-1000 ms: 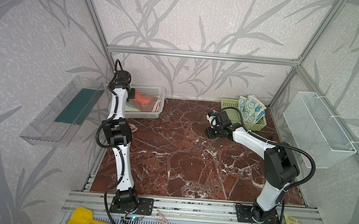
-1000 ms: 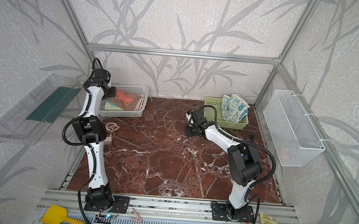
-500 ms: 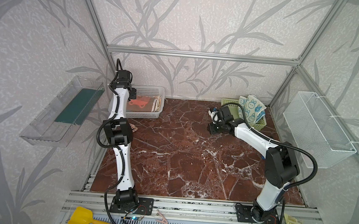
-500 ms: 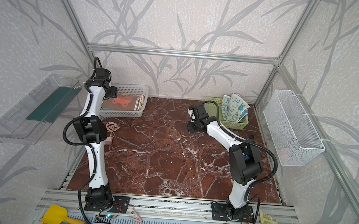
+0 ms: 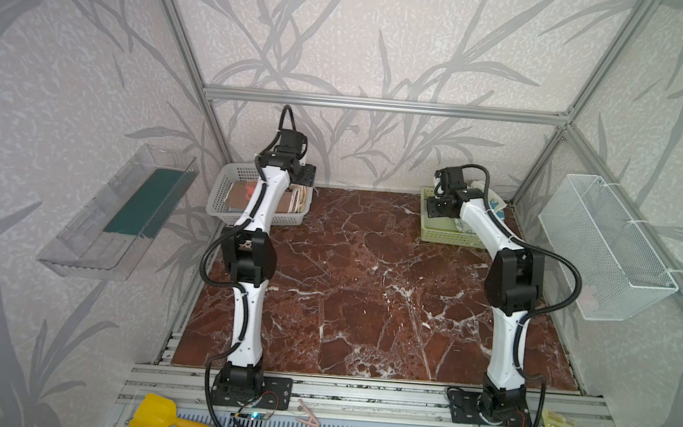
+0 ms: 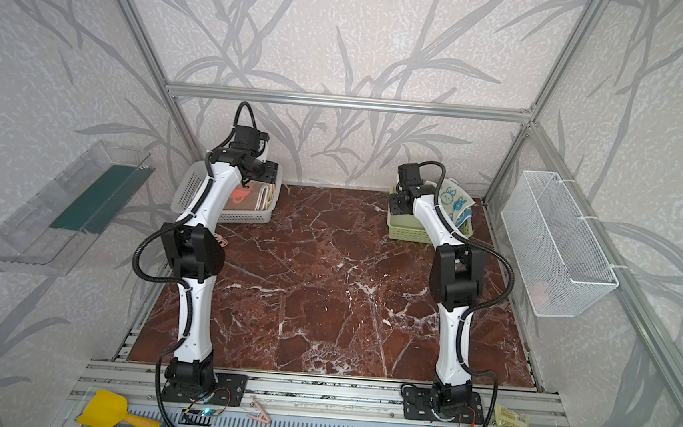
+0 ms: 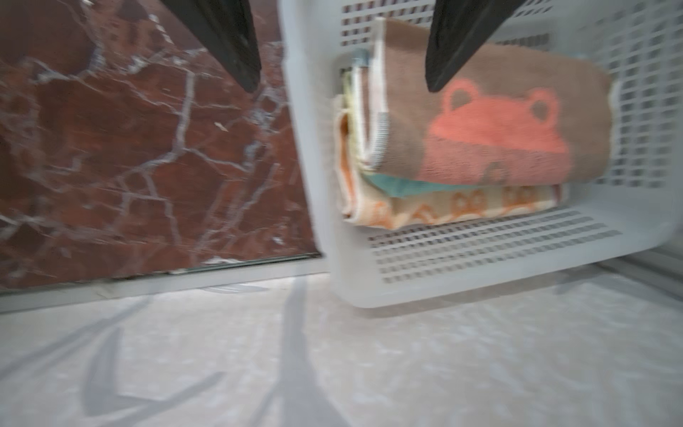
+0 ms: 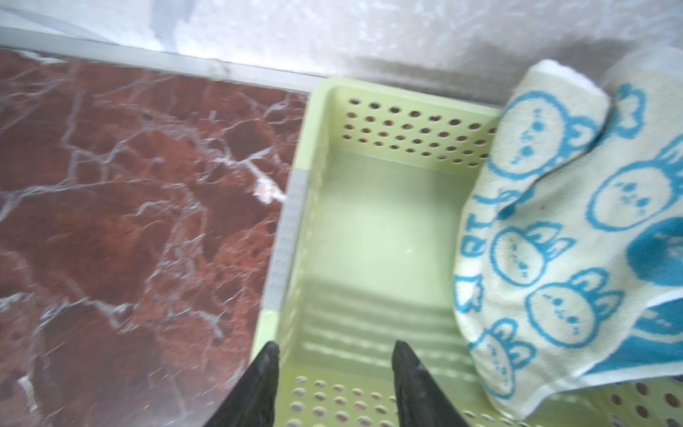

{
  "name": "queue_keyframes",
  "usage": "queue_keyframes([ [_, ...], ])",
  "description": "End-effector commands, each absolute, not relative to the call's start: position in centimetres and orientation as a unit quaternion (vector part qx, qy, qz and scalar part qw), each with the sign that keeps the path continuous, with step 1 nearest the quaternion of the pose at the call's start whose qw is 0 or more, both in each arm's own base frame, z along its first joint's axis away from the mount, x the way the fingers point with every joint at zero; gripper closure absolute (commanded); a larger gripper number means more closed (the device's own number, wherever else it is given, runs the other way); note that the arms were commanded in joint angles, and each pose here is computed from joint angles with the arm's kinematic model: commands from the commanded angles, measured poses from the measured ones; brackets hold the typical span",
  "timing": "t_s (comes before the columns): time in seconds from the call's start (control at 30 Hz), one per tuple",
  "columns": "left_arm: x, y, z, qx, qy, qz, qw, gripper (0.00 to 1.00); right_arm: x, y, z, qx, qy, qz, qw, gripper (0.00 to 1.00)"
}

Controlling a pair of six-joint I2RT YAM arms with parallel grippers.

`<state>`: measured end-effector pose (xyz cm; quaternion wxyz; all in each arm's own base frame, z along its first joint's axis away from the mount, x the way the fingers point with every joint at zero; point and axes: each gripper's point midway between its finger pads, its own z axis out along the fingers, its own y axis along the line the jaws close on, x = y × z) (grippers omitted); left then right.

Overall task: Fold and stack the towels
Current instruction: 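Release the towel in the white basket while the right gripper grasps the bunny towel, then lift the bunny towel from the green basket with the right gripper onto the table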

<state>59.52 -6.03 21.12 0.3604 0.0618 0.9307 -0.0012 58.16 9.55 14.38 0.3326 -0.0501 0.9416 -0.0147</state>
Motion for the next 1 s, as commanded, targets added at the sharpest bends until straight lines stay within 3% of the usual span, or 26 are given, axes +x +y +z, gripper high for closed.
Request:
queue_keyframes([
  [0.0, 58.5, -11.5, 22.2, 0.08, 0.921, -0.078, 0.372, 0.29, 59.2, 6.1, 11.9, -0.035, 0.955, -0.056, 0.29, 0.48],
  [0.2, 56.4, -17.6, 20.9, 0.098, 0.912, -0.165, 0.362, 0.31, 62.2, 3.1, 9.2, -0.017, 0.958, -0.09, 0.272, 0.47],
  [0.4, 53.7, -20.0, 19.1, 0.091, 0.899, -0.22, 0.367, 0.34, 63.7, 1.1, 6.5, -0.01, 0.953, -0.119, 0.278, 0.48],
  [0.47, 52.7, -20.4, 18.8, 0.091, 0.898, -0.23, 0.364, 0.35, 63.8, 0.5, 6.3, -0.008, 0.953, -0.123, 0.278, 0.59],
  [0.5, 52.1, -20.5, 18.6, 0.093, 0.898, -0.233, 0.361, 0.35, 63.8, 0.3, 6.5, -0.009, 0.952, -0.126, 0.278, 0.72],
  [0.57, 51.1, -20.5, 18.4, 0.096, 0.898, -0.235, 0.358, 0.35, 63.5, 0.3, 7.8, -0.011, 0.951, -0.128, 0.282, 0.91],
  [0.63, 50.1, -20.4, 18.3, 0.098, 0.899, -0.234, 0.356, 0.36, 62.9, 0.7, 10.1, -0.015, 0.95, -0.124, 0.287, 0.99],
  [0.8, 47.8, -20.1, 19.3, 0.103, 0.898, -0.234, 0.358, 0.37, 60.1, 4.2, 18.3, -0.063, 0.929, -0.135, 0.338, 1.0],
  [0.97, 44.6, -20.4, 19.9, 0.118, 0.903, -0.21, 0.356, 0.39, 54.7, 10.3, 26.9, -0.116, 0.882, -0.078, 0.449, 1.0],
])
